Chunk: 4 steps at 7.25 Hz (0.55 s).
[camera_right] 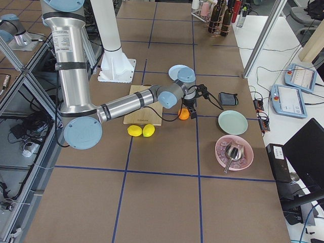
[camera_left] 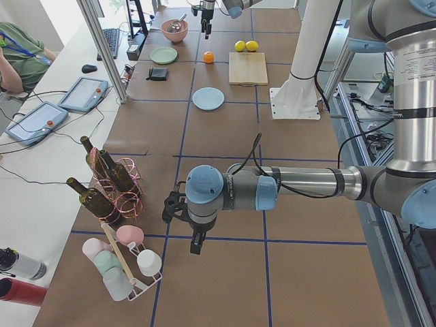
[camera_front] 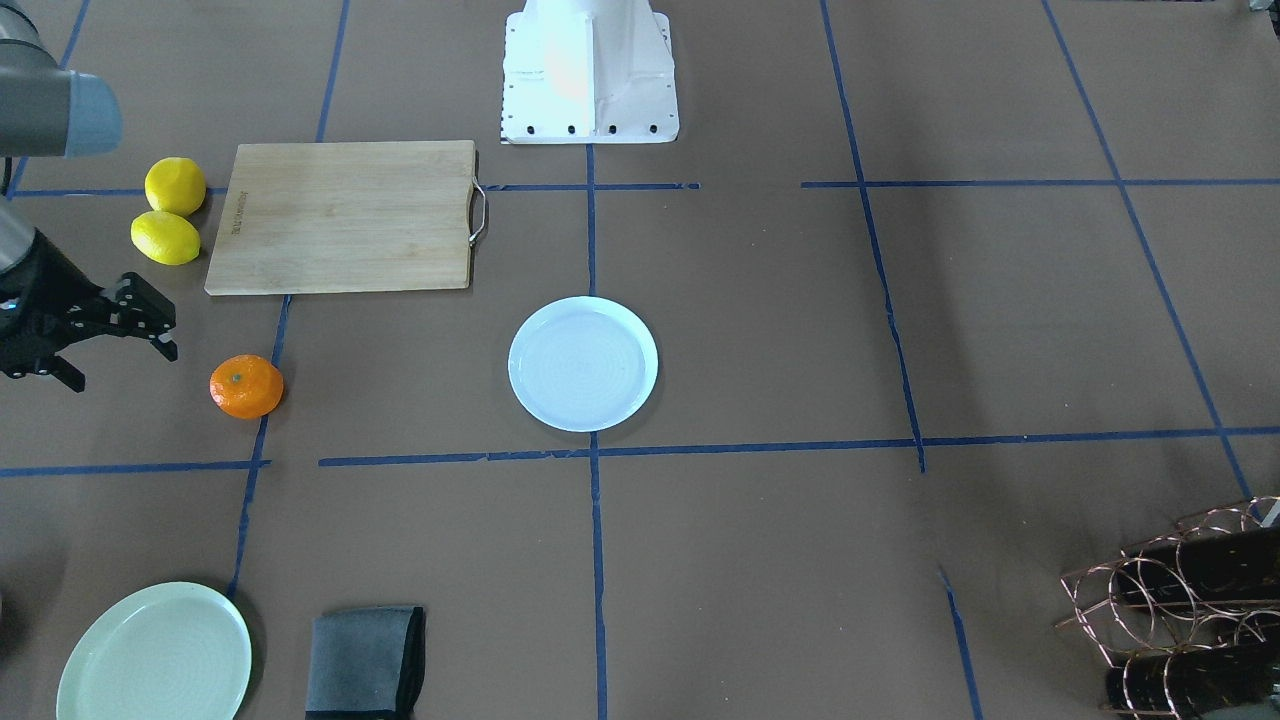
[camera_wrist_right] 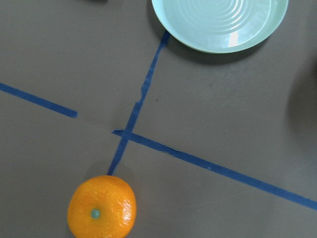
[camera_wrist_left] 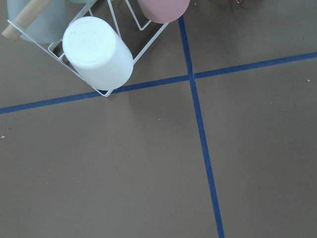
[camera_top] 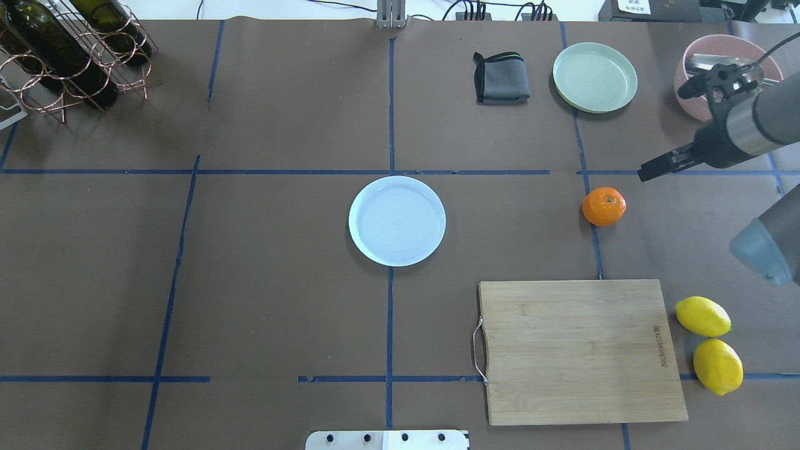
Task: Pick orange to plate
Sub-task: 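Move the right gripper down toward the orange, then close the right gripper around the orange and lift it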
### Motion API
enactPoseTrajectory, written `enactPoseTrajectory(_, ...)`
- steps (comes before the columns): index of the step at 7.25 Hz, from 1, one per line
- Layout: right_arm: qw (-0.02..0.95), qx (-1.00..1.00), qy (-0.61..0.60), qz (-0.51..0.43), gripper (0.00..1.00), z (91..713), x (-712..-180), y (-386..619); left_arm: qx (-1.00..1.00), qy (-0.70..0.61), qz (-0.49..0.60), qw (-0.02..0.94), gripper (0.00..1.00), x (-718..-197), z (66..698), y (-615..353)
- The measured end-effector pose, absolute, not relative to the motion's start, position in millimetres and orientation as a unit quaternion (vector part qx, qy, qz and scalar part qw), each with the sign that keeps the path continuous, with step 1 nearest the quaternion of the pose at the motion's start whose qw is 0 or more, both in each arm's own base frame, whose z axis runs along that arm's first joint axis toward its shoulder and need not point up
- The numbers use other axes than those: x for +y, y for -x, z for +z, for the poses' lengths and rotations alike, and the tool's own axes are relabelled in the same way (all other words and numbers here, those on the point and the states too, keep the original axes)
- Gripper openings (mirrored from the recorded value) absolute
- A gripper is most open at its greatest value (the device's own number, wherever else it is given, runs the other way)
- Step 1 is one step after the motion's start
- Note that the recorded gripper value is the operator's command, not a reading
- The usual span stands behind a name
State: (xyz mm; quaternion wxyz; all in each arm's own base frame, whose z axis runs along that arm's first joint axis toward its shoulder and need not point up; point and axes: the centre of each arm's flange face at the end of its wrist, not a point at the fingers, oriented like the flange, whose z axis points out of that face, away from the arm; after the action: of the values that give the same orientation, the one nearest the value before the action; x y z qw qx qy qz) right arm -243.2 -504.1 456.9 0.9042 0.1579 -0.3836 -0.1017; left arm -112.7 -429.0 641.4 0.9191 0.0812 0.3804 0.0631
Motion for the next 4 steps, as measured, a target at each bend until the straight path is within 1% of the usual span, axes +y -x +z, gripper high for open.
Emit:
enactPoseTrajectory(2, 0.912, -0.367, -0.163, -0.085, 1.0, 451.3, -485.3, 299.7, 0.38, -0.082, 0.063, 0.919, 1.0, -429.6, 640.7, 112.7)
enactPoseTrajectory(4, 0.913, -0.362, -0.163, -0.089, 1.0, 451.7, -473.9, 323.3, 0.38, -0.082, 0.063, 0.919, 1.0, -429.5, 640.8, 112.8)
